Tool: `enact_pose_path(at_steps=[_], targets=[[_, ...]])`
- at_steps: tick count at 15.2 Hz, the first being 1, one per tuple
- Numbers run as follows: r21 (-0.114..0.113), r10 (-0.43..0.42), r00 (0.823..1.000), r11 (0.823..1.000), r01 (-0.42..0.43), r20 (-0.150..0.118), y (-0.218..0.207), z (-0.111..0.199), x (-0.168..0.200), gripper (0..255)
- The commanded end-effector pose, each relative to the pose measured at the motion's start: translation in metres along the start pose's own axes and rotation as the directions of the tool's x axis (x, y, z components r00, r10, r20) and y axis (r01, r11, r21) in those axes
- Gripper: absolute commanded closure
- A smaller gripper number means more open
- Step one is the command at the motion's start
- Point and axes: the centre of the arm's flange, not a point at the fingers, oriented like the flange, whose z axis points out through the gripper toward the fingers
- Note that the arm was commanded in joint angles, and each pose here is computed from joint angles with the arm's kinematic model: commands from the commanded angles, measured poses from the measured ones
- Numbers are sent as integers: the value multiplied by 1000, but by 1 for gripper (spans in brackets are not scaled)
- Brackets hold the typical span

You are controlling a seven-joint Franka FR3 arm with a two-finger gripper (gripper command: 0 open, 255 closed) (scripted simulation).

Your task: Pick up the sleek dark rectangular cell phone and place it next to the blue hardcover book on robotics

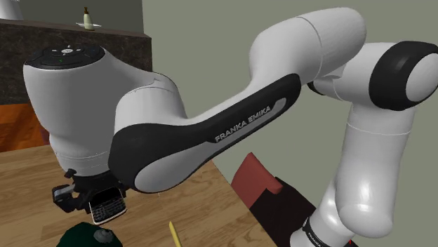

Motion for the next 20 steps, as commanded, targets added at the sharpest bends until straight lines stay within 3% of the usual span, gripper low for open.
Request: enact_pose_path(at_steps=[1, 20], targets=[[-2, 2, 1000, 1000, -2, -1, -22, 2, 5, 255], [-2, 2, 1000, 1000, -2, -1, -23, 95, -15, 255]])
